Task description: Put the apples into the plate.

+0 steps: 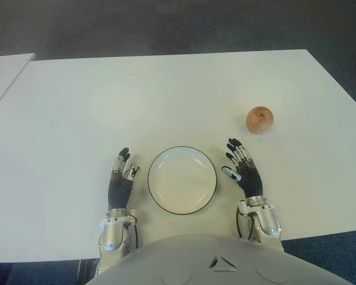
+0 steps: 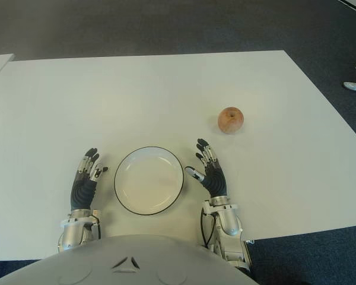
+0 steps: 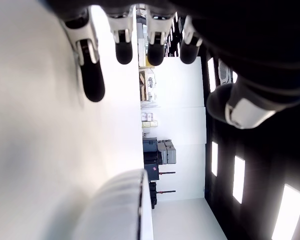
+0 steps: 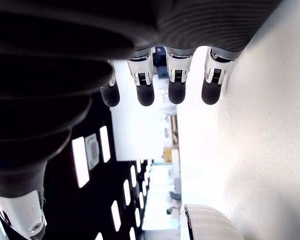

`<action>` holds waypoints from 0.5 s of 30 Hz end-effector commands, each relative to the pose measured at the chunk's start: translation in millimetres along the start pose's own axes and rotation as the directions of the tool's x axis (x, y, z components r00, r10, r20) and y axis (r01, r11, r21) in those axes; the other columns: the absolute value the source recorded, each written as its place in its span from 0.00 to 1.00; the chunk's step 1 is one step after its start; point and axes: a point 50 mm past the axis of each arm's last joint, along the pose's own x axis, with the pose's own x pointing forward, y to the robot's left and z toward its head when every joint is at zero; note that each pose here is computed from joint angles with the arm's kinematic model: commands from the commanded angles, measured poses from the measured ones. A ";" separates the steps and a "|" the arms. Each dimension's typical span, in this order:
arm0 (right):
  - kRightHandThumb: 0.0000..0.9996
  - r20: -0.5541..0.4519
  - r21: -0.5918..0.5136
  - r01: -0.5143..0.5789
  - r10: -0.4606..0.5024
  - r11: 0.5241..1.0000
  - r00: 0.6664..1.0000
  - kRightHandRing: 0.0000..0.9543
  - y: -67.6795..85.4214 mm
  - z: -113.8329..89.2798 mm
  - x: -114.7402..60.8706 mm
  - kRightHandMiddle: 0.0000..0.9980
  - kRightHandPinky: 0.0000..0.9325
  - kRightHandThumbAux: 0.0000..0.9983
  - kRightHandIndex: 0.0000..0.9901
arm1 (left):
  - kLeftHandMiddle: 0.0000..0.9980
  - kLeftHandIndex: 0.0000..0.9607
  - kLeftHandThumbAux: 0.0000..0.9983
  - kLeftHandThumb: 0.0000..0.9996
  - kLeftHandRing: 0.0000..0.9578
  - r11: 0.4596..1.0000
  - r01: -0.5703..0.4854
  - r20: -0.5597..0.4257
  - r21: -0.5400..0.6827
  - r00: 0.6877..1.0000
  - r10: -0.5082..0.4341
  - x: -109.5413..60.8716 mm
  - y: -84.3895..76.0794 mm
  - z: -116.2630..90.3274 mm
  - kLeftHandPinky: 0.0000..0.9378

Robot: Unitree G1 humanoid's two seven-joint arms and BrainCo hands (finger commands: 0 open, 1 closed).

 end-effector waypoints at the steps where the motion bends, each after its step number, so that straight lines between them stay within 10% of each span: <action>1: 0.40 -0.049 0.016 0.014 -0.013 1.000 0.999 0.02 -1.5 -8.5 -6.6 0.03 0.06 0.65 0.05 | 0.00 0.01 0.48 0.03 0.00 1.000 0.009 -0.085 0.015 0.996 -0.007 -6.8 2.2 -13.1 0.00; 15: 0.39 -0.054 0.018 0.011 -0.011 1.000 0.998 0.02 -2.2 -8.4 -6.6 0.03 0.06 0.65 0.05 | 0.00 0.01 0.49 0.04 0.00 1.000 0.008 -0.082 0.011 0.997 -0.007 -7.1 1.9 -13.0 0.00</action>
